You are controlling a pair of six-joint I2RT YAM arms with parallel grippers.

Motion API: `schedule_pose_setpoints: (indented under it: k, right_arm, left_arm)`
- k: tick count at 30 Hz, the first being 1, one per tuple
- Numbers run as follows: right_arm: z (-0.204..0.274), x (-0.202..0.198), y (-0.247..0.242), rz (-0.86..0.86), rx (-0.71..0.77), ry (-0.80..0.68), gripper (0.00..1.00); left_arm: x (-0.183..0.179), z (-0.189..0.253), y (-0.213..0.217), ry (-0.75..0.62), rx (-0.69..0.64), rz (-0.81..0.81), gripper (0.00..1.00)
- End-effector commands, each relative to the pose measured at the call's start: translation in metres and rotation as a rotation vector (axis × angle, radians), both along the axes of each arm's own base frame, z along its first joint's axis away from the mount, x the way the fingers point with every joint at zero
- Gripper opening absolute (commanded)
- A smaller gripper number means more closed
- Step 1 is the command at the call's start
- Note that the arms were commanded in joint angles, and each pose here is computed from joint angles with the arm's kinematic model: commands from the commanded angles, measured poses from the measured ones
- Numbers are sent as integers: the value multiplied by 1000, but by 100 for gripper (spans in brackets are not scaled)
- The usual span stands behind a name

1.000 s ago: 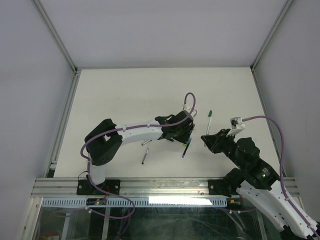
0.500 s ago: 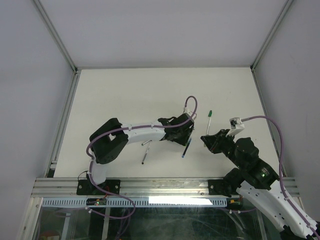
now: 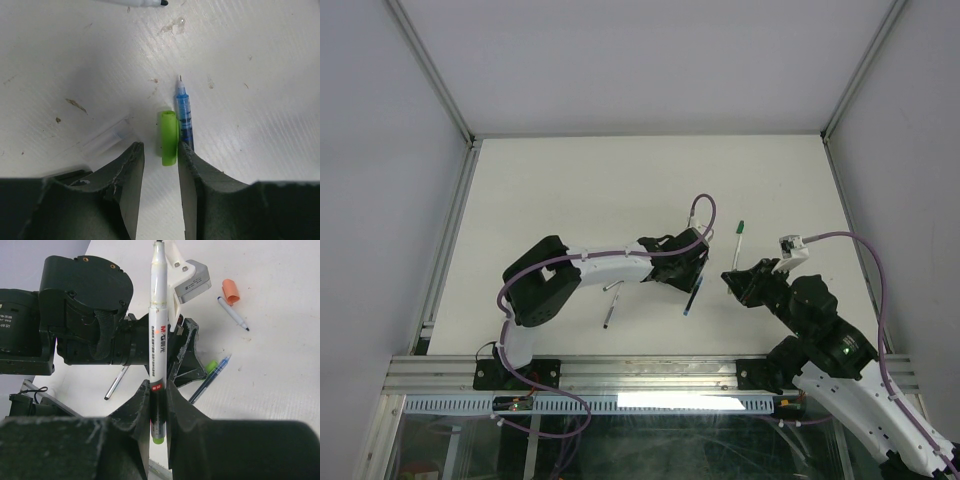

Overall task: Insert the pens into the pen caps
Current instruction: Move the pen cap to the center of the board.

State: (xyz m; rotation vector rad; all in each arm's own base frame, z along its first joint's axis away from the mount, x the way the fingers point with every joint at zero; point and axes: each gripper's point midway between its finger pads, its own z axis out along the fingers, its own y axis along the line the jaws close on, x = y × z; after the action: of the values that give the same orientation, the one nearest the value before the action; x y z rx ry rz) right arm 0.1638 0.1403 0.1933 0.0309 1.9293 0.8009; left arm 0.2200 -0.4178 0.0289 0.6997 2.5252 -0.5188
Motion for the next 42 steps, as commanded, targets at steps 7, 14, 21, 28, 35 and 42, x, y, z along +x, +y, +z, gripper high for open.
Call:
schedule_pose_setpoints:
  k: [7,14,21,28,35,42]
  right_arm:
    - [5,3,-2,-22,21,-20,0]
    - [4,4,-2,-24,24,-20,0]
    - [3,5,1,-18,27,-18,0]
    - [1,7,6,-10,36,-9,0]
    - [-4,10,11,-1,34,1,0]
    - [-3,11,12,2,34,2,0]
  left_arm:
    - [-3,-1,-15,-13,-24,-23,29]
    - [-7,-2,-3,-32,29,-39,17]
    - [-18,13,31,-63,65,-59,13]
    - [-53,16,83,-14,108,-121,13]
    - [-69,26,115,-43,128,-207,25]
    - [-62,31,119,-121,156,-304,29]
